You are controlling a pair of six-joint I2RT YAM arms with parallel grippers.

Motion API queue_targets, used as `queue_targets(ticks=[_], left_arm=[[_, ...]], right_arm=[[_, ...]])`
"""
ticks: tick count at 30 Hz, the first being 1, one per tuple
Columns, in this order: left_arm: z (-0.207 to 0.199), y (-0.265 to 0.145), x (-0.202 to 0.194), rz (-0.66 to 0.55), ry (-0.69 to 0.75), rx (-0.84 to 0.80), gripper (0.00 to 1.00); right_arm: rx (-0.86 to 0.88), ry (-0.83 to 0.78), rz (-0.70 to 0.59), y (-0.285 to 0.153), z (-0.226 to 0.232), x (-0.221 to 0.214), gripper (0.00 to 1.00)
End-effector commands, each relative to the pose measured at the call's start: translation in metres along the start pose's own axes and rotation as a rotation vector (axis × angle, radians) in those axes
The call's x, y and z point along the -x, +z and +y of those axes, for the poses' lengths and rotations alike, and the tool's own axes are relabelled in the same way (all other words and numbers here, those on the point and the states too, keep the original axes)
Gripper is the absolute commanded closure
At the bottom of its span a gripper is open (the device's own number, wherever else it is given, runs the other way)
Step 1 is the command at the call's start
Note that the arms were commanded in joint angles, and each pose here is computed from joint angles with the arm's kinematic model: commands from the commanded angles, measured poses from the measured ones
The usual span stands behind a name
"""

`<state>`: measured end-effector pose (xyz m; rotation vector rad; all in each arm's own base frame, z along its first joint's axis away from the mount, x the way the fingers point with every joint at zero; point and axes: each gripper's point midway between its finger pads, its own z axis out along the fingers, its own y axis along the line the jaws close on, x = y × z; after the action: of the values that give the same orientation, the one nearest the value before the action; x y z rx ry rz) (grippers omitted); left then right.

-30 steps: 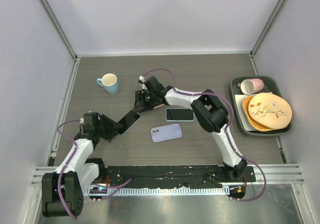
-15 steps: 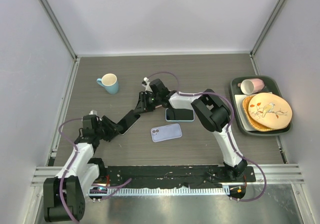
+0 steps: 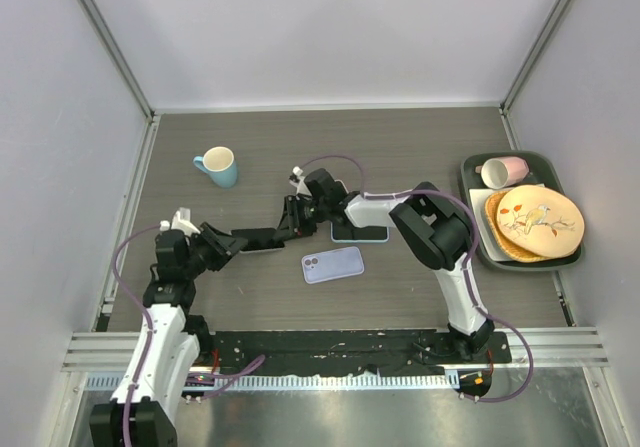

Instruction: Put the phone into the phone case

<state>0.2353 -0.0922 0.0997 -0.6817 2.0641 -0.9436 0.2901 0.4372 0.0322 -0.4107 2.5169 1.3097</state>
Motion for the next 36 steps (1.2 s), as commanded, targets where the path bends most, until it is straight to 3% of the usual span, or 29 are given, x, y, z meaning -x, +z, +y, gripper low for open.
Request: queue_targets(ticks=[1, 4, 8, 12, 16, 20, 29, 36], left_arm=[[-0.014, 0.005, 0.005, 0.026, 0.012, -0.044, 0.66], [-0.010, 0.009, 0.001, 0.056, 0.003, -0.033, 0.76], [-0.013, 0.008, 0.004, 0.044, 0.020, -0.037, 1.00], [-0.015, 0.004, 0.010, 0.019, 0.025, -0.022, 1.00], [-0.030, -0.003, 0.015, 0.008, 0.033, -0.056, 1.00], [-0.057, -0.014, 0.022, -0.004, 0.044, -0.129, 1.00], [-0.149, -0.059, 0.035, -0.039, 0.110, -0.499, 1.00], [-0.191, -0.081, 0.035, -0.017, 0.138, -0.703, 1.00]], right_arm=[[0.073, -0.026, 0.007, -0.016, 0.038, -0.003, 0.60], [0.069, -0.027, 0.001, -0.017, 0.037, -0.001, 0.61], [0.067, -0.027, -0.004, -0.019, 0.037, 0.000, 0.60], [0.063, -0.043, -0.026, -0.027, 0.039, 0.004, 0.53], [0.089, -0.104, -0.090, -0.054, 0.061, 0.019, 0.30], [0.107, -0.144, -0.176, -0.096, 0.079, 0.039, 0.19], [0.239, -0.141, -0.330, -0.196, 0.098, 0.044, 0.18], [0.326, -0.131, -0.327, -0.219, 0.113, 0.033, 0.18]])
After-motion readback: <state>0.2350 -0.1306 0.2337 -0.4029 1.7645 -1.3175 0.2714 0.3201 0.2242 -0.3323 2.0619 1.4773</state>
